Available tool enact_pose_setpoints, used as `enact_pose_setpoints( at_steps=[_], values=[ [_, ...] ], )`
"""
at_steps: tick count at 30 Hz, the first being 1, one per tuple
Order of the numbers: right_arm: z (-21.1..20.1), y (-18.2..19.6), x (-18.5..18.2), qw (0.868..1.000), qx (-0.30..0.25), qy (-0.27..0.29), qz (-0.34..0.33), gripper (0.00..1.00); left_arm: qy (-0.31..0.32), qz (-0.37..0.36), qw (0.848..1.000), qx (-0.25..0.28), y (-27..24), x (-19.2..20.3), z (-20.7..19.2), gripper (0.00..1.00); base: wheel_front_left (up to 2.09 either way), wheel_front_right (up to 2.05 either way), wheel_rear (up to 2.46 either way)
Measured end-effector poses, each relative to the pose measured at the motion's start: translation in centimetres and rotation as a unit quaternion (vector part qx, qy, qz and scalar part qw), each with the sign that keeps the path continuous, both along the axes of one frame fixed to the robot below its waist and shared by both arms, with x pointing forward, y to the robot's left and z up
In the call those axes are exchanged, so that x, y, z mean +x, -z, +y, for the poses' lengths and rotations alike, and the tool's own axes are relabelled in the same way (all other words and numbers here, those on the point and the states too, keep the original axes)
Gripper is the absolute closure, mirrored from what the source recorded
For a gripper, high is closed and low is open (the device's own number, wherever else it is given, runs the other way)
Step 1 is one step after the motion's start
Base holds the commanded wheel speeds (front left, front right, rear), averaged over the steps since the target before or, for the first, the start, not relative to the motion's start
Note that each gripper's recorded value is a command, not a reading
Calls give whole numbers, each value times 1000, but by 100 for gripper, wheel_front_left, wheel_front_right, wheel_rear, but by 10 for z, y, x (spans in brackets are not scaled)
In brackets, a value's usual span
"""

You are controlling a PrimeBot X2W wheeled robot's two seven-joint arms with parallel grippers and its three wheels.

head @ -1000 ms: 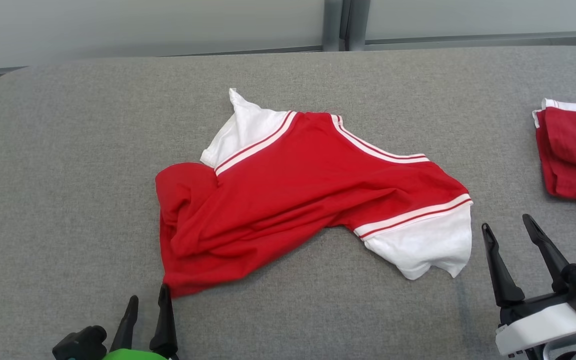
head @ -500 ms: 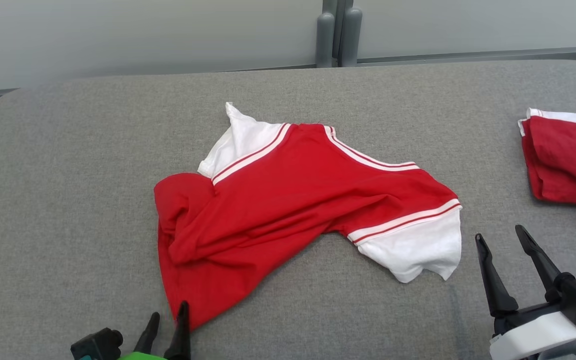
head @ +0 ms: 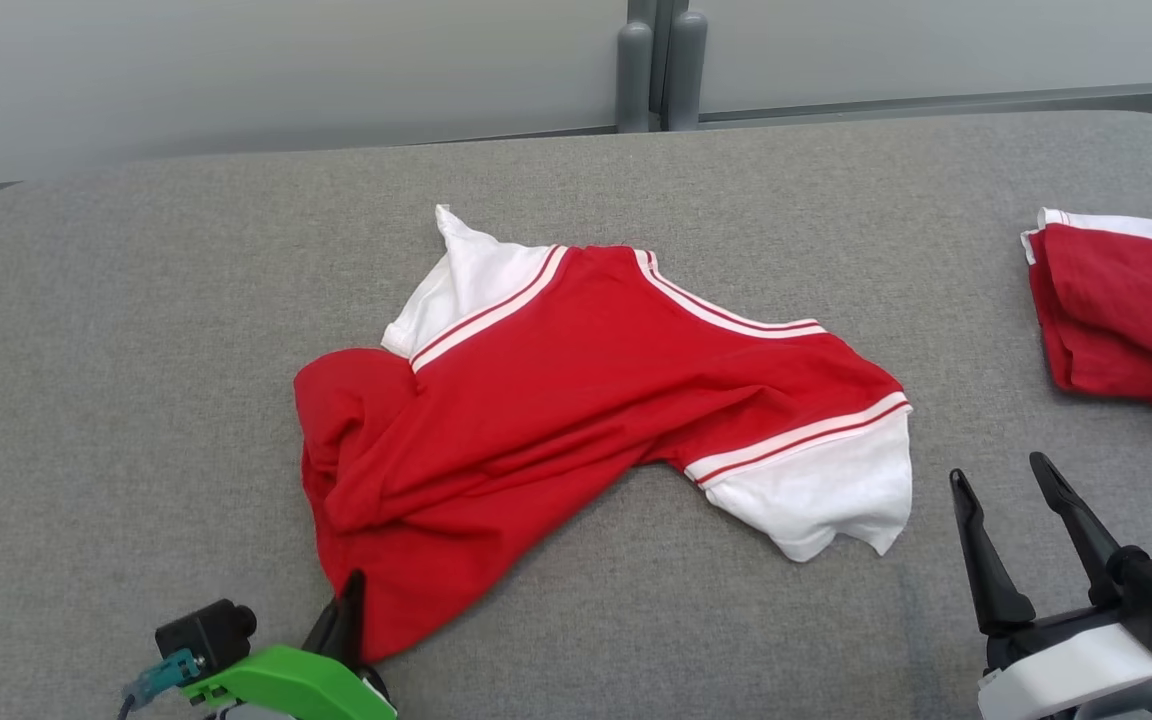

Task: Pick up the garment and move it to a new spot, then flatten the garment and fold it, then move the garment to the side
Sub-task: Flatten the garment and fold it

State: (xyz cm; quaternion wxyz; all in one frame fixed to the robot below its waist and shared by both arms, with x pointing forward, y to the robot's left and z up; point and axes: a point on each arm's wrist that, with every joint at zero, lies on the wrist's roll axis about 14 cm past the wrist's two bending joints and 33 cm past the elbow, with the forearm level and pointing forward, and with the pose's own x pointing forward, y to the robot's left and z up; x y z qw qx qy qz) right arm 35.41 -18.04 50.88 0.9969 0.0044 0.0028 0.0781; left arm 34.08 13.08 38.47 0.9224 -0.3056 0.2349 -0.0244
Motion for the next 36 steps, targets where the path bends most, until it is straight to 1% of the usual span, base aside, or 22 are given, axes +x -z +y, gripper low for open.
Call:
enact_pose_setpoints(
  at_steps=[7,11,14,15,16,17,18,23,28,30,32,34,36],
  values=[
    [-3,0,1,1000,-1,4,0,0,-21,-56,998,35,-18,33,20,100,0,0,0],
    [-2,2,1,1000,1,4,2,0,-26,-60,996,63,-15,40,32,100,0,0,0],
    [-2,2,3,1000,2,5,1,0,-29,-50,995,78,-7,39,38,100,0,0,0],
    [-2,2,3,1000,2,6,1,0,-30,-45,995,79,-3,37,39,71,0,0,0],
    [-2,2,3,1000,2,6,1,0,-29,-44,995,80,-2,36,38,53,0,0,0],
    [-2,2,2,1000,3,7,1,0,-29,-44,995,80,-1,35,38,16,0,0,0],
    [-2,2,2,1000,3,7,0,0,-29,-44,995,79,-1,34,38,0,0,0,0],
    [-4,-2,2,1000,1,8,-3,0,-38,-60,993,91,-7,32,47,0,0,0,0],
    [-4,1,0,1000,-5,1,8,0,-68,-106,985,119,-35,29,67,0,0,0,0],
    [-5,1,1,1000,-8,0,12,0,-78,-133,979,131,-52,26,70,0,0,0,0],
    [-5,5,3,1000,-10,-4,25,0,-85,-149,976,132,-64,19,69,0,0,0,0],
    [-4,9,3,999,-13,-8,36,0,-83,-150,976,133,-65,13,66,0,0,0,0],
    [-3,25,4,997,-16,-17,76,0,-52,-110,985,121,-53,-3,47,0,0,0,0]
  ],
)
